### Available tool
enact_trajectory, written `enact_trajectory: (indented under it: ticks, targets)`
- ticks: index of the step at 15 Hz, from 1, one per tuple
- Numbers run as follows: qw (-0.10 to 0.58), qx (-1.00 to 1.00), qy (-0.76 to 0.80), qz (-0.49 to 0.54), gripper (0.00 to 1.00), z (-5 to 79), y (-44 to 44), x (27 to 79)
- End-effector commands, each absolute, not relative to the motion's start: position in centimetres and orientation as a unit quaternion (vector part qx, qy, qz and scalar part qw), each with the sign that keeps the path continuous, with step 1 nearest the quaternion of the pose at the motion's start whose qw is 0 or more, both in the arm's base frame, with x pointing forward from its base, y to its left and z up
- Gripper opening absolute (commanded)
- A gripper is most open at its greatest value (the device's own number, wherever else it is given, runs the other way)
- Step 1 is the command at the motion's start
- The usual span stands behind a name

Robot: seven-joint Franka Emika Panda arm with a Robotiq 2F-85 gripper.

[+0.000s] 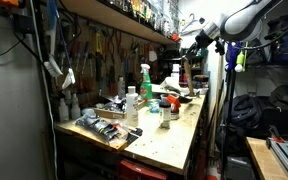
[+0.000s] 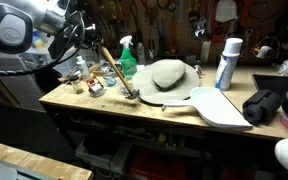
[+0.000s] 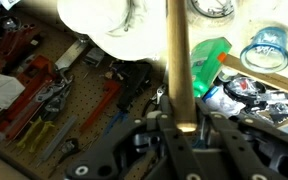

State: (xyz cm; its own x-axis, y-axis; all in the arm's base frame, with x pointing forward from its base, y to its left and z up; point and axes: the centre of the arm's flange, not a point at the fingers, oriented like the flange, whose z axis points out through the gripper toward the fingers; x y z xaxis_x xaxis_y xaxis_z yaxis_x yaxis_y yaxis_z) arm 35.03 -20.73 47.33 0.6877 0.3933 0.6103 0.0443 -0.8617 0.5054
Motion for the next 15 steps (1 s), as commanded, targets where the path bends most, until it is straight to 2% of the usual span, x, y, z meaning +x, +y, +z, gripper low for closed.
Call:
enact_trajectory:
  ticks: [1,4,7,15]
  targets:
    - [0.198,0.905,0.147,0.346,0.06,47.9,-19.6,32.2]
    - [0.177,0.912,0.137,0.343,0.06,47.9,-19.1,31.9]
    - [0.189,0.9,0.101,0.38,0.06,47.7,-18.8,32.2]
    - [0.212,0.887,0.093,0.399,0.06,46.4,-17.6,33.1]
